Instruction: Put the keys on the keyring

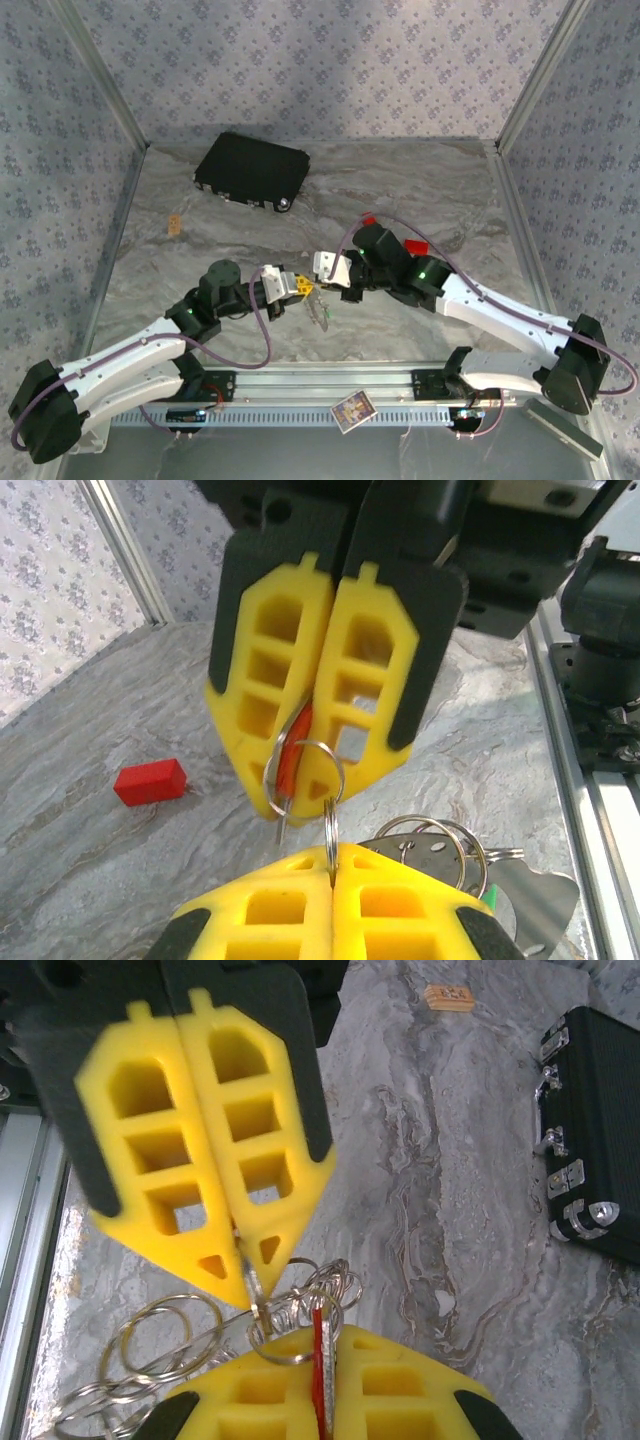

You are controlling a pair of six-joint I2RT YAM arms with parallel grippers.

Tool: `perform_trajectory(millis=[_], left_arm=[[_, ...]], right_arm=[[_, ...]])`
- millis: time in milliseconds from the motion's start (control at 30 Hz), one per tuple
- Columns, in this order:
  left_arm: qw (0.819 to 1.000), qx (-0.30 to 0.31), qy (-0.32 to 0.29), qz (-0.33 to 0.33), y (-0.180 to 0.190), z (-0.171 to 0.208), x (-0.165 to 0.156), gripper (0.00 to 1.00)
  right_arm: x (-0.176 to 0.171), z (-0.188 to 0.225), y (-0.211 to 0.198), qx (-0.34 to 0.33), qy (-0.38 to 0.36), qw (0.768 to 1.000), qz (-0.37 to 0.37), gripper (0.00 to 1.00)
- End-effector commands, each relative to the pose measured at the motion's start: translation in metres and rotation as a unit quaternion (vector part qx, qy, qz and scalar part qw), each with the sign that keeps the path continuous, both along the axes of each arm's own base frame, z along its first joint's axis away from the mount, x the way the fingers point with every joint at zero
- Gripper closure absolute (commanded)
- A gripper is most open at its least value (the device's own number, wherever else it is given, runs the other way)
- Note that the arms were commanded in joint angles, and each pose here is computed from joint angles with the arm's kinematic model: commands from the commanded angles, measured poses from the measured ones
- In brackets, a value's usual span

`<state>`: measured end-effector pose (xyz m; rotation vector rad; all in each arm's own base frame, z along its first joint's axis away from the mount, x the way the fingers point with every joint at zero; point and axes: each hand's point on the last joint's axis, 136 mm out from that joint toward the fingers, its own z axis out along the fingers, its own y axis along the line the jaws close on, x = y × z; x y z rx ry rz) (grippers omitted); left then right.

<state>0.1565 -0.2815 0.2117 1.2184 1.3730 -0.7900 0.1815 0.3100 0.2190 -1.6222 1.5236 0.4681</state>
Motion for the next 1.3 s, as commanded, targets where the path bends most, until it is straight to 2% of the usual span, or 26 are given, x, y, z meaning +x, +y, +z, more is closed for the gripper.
perform_trajectory(millis=[0, 67, 200, 267, 433, 600, 700, 867, 1100, 1167, 1267], left_arm=[[1.0, -0.004, -0.012, 0.001, -0.001, 0.011, 0.002, 1.0], [1.0, -0.003, -0.009, 0.006, -0.001, 0.011, 0.003, 0.98], [1.0, -0.009, -0.007, 0.014, 0.0, 0.013, 0.005, 0.68], [1.0, -0.012, -0.009, 0.019, 0.002, 0.014, 0.005, 0.61], [0.996, -0.056, -0.029, 0.062, 0.016, 0.04, 0.011, 0.52], [0.978, -0.104, -0.053, 0.174, 0.052, 0.074, 0.03, 0.47], [0.957, -0.121, -0.075, 0.254, 0.083, 0.09, 0.04, 0.44], [0.909, -0.14, -0.096, 0.38, 0.139, 0.108, 0.053, 0.39], [0.823, -0.203, -0.072, 0.525, 0.217, 0.123, 0.052, 0.37], [0.811, -0.219, -0.071, 0.538, 0.23, 0.126, 0.047, 0.36], [0.804, -0.23, -0.066, 0.544, 0.238, 0.125, 0.044, 0.35]], right_arm=[[0.003, 0.02, -0.006, -0.004, -0.036, 0.999, -0.009, 1.0], [0.003, 0.021, -0.008, -0.008, -0.041, 0.999, -0.013, 1.0], [0.006, 0.023, -0.012, -0.016, -0.052, 0.998, -0.028, 1.0], [0.009, 0.024, -0.015, -0.022, -0.056, 0.998, -0.036, 1.0], [0.016, 0.021, -0.021, -0.041, -0.062, 0.996, -0.057, 1.0], [0.02, 0.023, -0.009, -0.042, -0.057, 0.996, -0.053, 1.0], [0.02, 0.029, 0.007, -0.035, -0.062, 0.997, -0.039, 1.0], [0.016, 0.047, 0.053, -0.014, -0.07, 0.997, 0.007, 1.0], [0.005, 0.064, 0.133, 0.04, -0.053, 0.995, 0.074, 1.0], [0.007, 0.058, 0.147, 0.046, -0.042, 0.995, 0.079, 1.0], [0.013, 0.036, 0.151, 0.029, -0.019, 0.997, 0.074, 1.0]])
